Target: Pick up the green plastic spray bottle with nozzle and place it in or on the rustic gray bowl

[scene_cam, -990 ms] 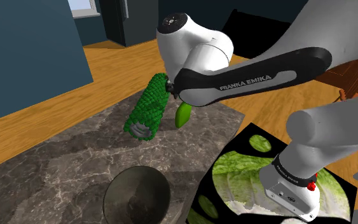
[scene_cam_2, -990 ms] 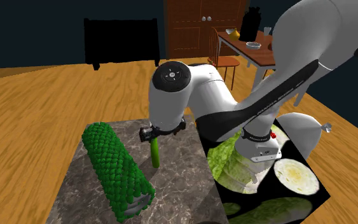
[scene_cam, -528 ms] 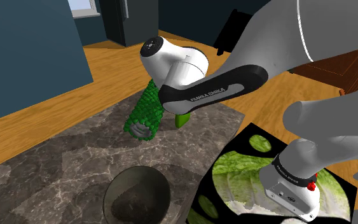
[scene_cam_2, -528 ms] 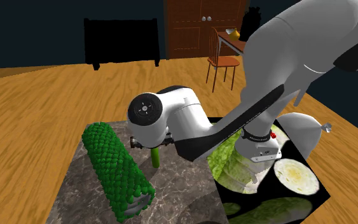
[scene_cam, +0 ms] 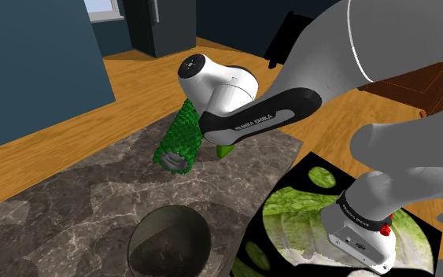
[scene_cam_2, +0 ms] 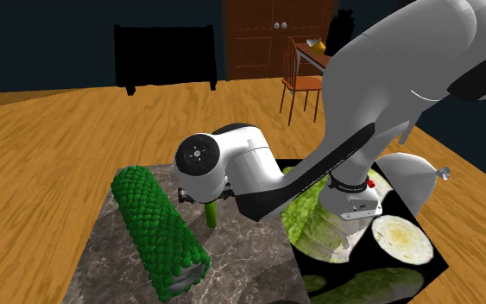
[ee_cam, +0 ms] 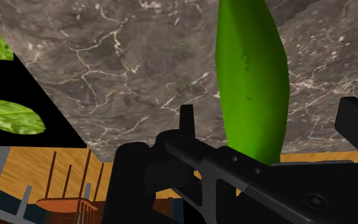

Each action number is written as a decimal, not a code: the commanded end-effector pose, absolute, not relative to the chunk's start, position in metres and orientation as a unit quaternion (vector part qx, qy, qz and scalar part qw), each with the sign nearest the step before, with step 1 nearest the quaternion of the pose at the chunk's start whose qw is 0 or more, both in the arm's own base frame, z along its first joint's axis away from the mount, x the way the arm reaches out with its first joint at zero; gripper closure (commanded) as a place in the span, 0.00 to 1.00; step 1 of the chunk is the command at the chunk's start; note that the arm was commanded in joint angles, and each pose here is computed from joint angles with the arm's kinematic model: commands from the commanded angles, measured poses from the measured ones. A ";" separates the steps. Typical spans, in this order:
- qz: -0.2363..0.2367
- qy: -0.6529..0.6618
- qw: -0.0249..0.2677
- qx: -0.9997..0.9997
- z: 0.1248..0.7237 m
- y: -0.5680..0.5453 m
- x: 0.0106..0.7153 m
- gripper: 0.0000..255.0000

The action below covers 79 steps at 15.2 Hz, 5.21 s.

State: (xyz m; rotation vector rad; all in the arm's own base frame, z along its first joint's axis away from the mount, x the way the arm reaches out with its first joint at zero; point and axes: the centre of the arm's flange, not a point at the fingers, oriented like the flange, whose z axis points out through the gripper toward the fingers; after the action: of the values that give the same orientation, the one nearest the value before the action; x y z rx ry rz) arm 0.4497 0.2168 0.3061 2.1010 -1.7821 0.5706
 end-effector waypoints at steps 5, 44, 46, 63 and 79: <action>0.200 -0.625 0.163 0.737 0.306 0.217 0.450 1.00; 0.200 -0.625 0.163 0.737 0.464 0.217 0.450 1.00; 0.200 -0.625 0.163 0.737 0.475 0.217 0.450 1.00; 0.200 -0.625 0.163 0.737 0.477 0.405 0.353 1.00; 0.200 -0.625 0.163 0.737 0.478 0.594 0.256 1.00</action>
State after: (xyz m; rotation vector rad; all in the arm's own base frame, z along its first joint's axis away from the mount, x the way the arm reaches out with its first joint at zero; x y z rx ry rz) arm 0.2627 0.5808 0.4785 2.1020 -1.7836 0.5728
